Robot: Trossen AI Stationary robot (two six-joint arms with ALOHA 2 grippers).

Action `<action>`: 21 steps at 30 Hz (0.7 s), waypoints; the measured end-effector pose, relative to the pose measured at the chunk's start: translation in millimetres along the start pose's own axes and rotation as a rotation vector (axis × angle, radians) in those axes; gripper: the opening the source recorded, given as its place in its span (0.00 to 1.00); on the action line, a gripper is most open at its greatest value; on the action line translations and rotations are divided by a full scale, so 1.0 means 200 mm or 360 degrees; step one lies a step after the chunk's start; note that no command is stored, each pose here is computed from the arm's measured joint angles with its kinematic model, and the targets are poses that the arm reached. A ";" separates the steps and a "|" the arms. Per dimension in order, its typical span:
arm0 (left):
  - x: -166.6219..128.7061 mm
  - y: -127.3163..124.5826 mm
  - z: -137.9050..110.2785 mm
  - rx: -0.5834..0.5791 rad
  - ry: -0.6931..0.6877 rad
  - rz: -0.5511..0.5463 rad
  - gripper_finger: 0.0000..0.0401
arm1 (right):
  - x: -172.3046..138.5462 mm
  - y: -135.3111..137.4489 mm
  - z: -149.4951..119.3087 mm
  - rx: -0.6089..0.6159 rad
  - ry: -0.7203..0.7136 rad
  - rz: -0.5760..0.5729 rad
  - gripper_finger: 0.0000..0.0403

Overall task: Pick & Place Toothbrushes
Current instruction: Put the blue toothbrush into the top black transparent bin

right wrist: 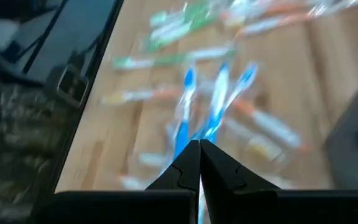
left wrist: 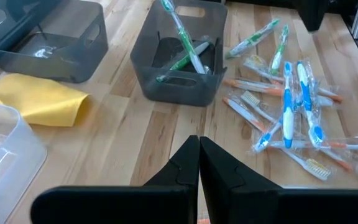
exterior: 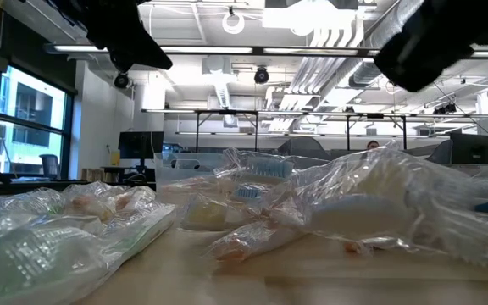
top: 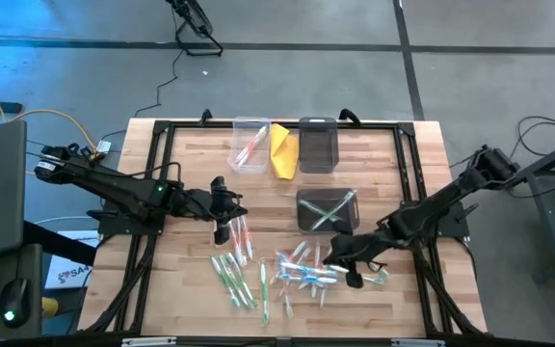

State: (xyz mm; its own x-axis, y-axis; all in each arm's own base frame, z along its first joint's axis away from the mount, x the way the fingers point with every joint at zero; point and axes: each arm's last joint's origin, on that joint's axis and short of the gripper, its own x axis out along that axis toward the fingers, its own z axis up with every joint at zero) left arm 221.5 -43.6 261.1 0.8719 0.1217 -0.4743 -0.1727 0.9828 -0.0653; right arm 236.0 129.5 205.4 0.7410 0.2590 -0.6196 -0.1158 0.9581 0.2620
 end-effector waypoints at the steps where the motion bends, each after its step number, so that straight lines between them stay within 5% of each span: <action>1: 0.00 0.00 0.00 0.0000 0.0000 0.0000 0.03 | 0.01 0.00 -0.01 0.0023 0.0029 0.0010 0.01; 6: 0.00 0.00 0.00 0.0000 0.0000 0.0000 0.03 | 0.08 0.00 -0.06 0.0133 0.0141 0.0025 0.04; 10: 0.00 0.00 0.00 -0.0001 0.0000 0.0000 0.03 | 0.12 0.00 -0.09 0.0203 0.0206 0.0027 0.16; 15: 0.00 0.00 0.00 -0.0001 0.0000 0.0000 0.03 | 0.16 0.03 -0.13 0.0058 0.0247 0.0039 0.36; 21: 0.00 0.00 0.00 -0.0013 0.0000 -0.0001 0.03 | 0.21 0.05 -0.16 -0.0018 0.0215 0.0029 0.42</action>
State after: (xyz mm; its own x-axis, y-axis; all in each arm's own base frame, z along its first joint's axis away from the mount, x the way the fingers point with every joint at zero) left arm 221.5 -43.6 261.2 0.8721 0.1211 -0.4742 -0.1760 0.9817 -0.0729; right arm 245.7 154.7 158.9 0.6429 0.2897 -0.7090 -0.1365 0.9542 0.2661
